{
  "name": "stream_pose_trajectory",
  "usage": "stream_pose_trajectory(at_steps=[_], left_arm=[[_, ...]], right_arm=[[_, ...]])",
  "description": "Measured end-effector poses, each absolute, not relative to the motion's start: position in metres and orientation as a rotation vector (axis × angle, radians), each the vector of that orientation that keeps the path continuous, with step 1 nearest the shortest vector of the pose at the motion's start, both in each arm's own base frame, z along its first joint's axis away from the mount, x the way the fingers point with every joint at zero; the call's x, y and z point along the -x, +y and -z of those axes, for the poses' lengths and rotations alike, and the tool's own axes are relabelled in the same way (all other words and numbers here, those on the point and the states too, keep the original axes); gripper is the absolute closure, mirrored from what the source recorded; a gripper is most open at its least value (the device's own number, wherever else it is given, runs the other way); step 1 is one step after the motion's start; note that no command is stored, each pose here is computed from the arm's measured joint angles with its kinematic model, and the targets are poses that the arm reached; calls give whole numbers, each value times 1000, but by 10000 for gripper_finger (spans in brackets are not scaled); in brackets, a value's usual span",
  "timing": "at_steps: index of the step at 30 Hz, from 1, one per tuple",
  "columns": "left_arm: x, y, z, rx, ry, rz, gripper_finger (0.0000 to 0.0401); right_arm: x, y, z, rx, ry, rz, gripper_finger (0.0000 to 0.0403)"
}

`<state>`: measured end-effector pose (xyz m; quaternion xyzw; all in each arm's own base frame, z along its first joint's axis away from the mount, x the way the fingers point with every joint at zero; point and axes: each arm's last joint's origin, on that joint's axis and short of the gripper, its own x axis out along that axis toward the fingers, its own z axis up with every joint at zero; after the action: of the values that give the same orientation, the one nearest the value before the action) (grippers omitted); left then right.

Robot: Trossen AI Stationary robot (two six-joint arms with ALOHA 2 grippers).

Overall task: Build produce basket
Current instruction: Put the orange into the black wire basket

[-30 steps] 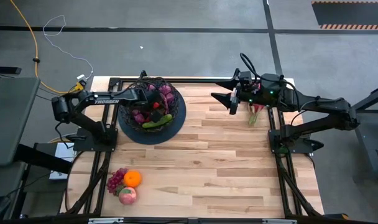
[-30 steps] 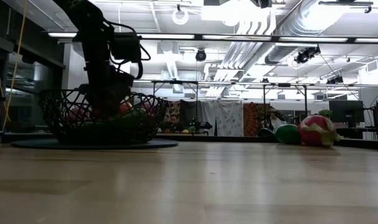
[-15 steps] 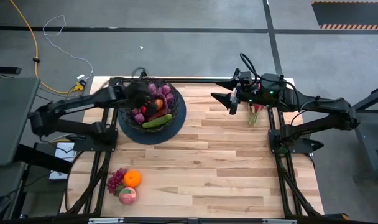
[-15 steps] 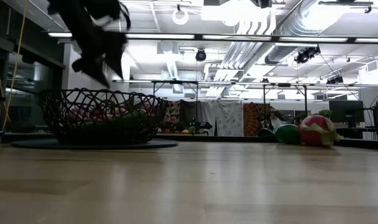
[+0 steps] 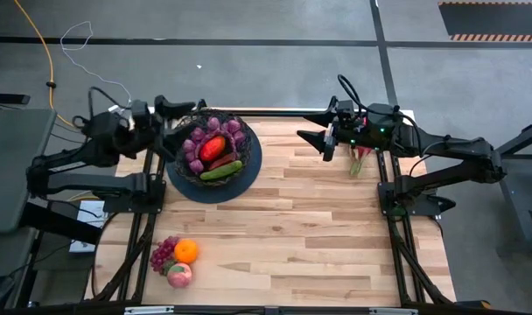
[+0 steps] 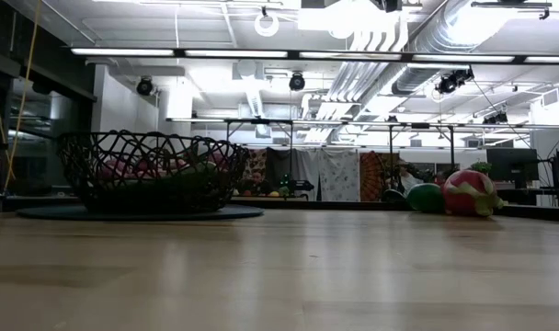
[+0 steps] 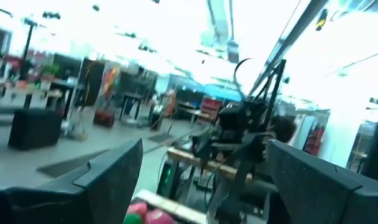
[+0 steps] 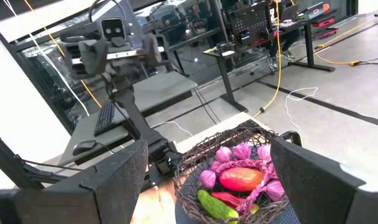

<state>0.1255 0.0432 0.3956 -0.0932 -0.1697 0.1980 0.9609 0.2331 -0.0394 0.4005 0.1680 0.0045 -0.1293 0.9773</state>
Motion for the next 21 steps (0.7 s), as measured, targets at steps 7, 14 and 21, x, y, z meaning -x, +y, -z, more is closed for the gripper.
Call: stream_pose_trajectory(at_steps=[7,14,21], left_arm=[[-126,33,-395,183,-327,-333,71],[-129,32,-394,184,-317,-322,71],[-133,35,-391,363,-284,-389,71]], right_arm=[[-233,-39,-400,-335,10,261,73],[-233,-39,-400,-335,10,261,73],[-233,-40,-400,-335,10,261,73]])
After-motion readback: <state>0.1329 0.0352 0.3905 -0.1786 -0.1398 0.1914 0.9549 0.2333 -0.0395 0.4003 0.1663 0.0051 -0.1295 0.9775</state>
